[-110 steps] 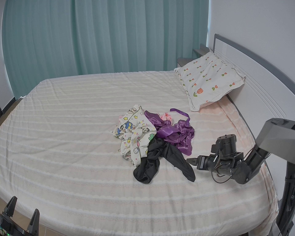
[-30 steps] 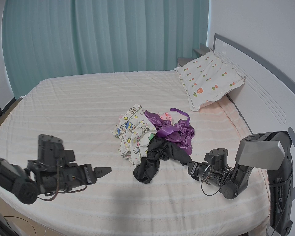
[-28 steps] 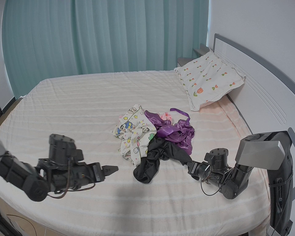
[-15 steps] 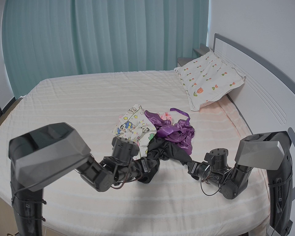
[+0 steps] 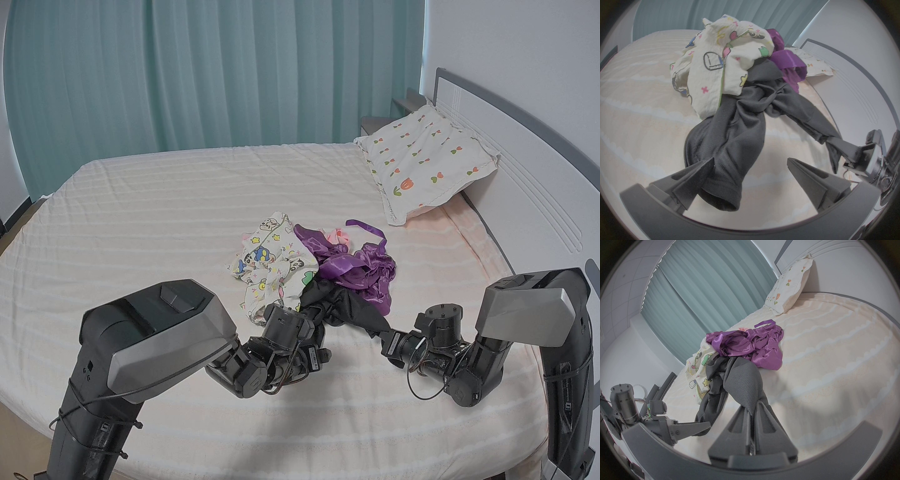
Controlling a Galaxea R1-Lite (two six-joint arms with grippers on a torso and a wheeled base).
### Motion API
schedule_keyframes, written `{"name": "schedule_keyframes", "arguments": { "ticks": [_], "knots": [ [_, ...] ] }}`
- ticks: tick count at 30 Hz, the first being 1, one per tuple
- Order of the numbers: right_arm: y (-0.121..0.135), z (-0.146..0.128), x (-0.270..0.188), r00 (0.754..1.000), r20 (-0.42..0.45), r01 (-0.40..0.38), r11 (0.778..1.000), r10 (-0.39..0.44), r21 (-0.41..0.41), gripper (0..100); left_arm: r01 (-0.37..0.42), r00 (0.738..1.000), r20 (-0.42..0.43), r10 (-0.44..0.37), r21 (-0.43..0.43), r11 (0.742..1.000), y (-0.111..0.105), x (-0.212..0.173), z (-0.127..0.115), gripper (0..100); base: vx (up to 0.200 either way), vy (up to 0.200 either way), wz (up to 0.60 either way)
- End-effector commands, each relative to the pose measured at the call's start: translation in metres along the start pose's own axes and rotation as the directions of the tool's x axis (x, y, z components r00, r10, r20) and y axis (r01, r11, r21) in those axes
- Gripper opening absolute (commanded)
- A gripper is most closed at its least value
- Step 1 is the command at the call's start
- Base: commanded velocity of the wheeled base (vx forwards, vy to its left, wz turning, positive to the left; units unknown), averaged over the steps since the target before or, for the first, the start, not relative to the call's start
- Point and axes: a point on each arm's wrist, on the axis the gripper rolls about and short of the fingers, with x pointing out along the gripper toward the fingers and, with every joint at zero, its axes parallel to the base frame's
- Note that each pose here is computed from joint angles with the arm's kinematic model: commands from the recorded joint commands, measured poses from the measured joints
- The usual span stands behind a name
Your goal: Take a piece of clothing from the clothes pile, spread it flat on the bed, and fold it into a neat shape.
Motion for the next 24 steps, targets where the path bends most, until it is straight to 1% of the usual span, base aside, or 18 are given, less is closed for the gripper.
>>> {"name": "schedule_keyframes", "arguments": {
  "ticks": [1,2,5,7,9,11,12,14,16,17,18,19,21,22,23,24],
  "knots": [
    [0.0,0.0,0.0,1.0,0.0,0.0,1.0,0.0,-0.002,0,-0.025,1.0,0.005,0.025,0.001,1.0,-0.001,0.004,0.002,100,0.0,0.0,0.0],
    [0.0,0.0,0.0,1.0,-0.001,-0.002,1.0,0.002,-0.002,0,-0.034,0.999,0.001,0.034,0.002,0.999,-0.001,0.005,0.001,0,0.0,0.0,0.0],
    [0.001,-0.001,0.0,1.0,-0.001,-0.003,1.0,0.003,-0.002,0,-0.039,0.999,0.009,0.039,0.0,0.999,-0.002,0.005,0.003,0,0.0,0.0,0.0],
    [0.0,-0.001,0.0,1.0,-0.003,-0.002,1.0,0.002,0.001,0,-0.07,0.997,0.035,0.07,-0.009,0.998,-0.001,0.005,0.005,0,0.0,0.0,0.0],
    [0.0,0.002,-0.002,1.0,0.014,-0.013,1.0,0.013,0.006,0,-0.093,0.994,0.05,0.094,-0.024,0.995,0.003,0.004,0.008,0,0.0,0.0,0.0],
    [0.002,0.006,-0.003,0.998,0.048,-0.037,0.999,0.037,0.012,0,-0.091,0.993,0.066,0.095,-0.073,0.993,0.004,-0.003,0.016,0,0.0,0.0,0.0],
    [0.002,0.006,-0.003,0.998,0.048,-0.037,0.999,0.037,0.012,0,-0.091,0.993,0.066,0.095,-0.073,0.993,0.004,-0.003,0.016,0,0.0,0.0,0.0],
    [0.007,0.017,-0.007,0.99,0.12,-0.077,0.996,0.071,0.038,0,-0.031,0.991,0.123,0.055,-0.188,0.982,-0.005,-0.034,0.039,0,0.0,0.0,0.0],
    [0.013,0.029,-0.017,0.98,0.169,-0.114,0.992,0.104,0.051,0,0.025,0.986,0.165,0.016,-0.241,0.97,-0.011,-0.062,0.057,0,0.0,0.0,0.0],
    [0.015,0.034,-0.022,0.975,0.186,-0.131,0.99,0.119,0.053,0,0.056,0.984,0.18,-0.01,-0.255,0.965,-0.015,-0.078,0.063,0,0.0,0.0,0.0],
    [0.017,0.039,-0.027,0.971,0.201,-0.14,0.989,0.126,0.056,0,0.072,0.982,0.188,-0.022,-0.26,0.963,-0.017,-0.087,0.066,0,0.0,0.0,0.0],
    [0.021,0.046,-0.034,0.964,0.224,-0.159,0.986,0.143,0.055,0,0.106,0.977,0.207,-0.051,-0.263,0.959,-0.02,-0.108,0.072,0,0.0,0.0,0.0],
    [0.027,0.056,-0.043,0.953,0.255,-0.183,0.982,0.164,0.051,0,0.142,0.969,0.235,-0.079,-0.263,0.954,-0.021,-0.131,0.079,0,0.0,0.0,0.0],
    [0.033,0.068,-0.054,0.937,0.295,-0.207,0.977,0.185,0.045,0,0.181,0.956,0.275,-0.107,-0.263,0.948,-0.024,-0.157,0.087,0,0.0,0.0,0.0],
    [0.035,0.073,-0.058,0.93,0.313,-0.216,0.976,0.193,0.041,0,0.195,0.951,0.288,-0.116,-0.263,0.945,-0.025,-0.167,0.089,0,0.0,0.0,0.0],
    [0.04,0.084,-0.068,0.914,0.348,-0.234,0.972,0.207,0.035,0,0.225,0.937,0.323,-0.134,-0.264,0.938,-0.025,-0.186,0.095,0,0.0,0.0,0.0]
  ]
}}
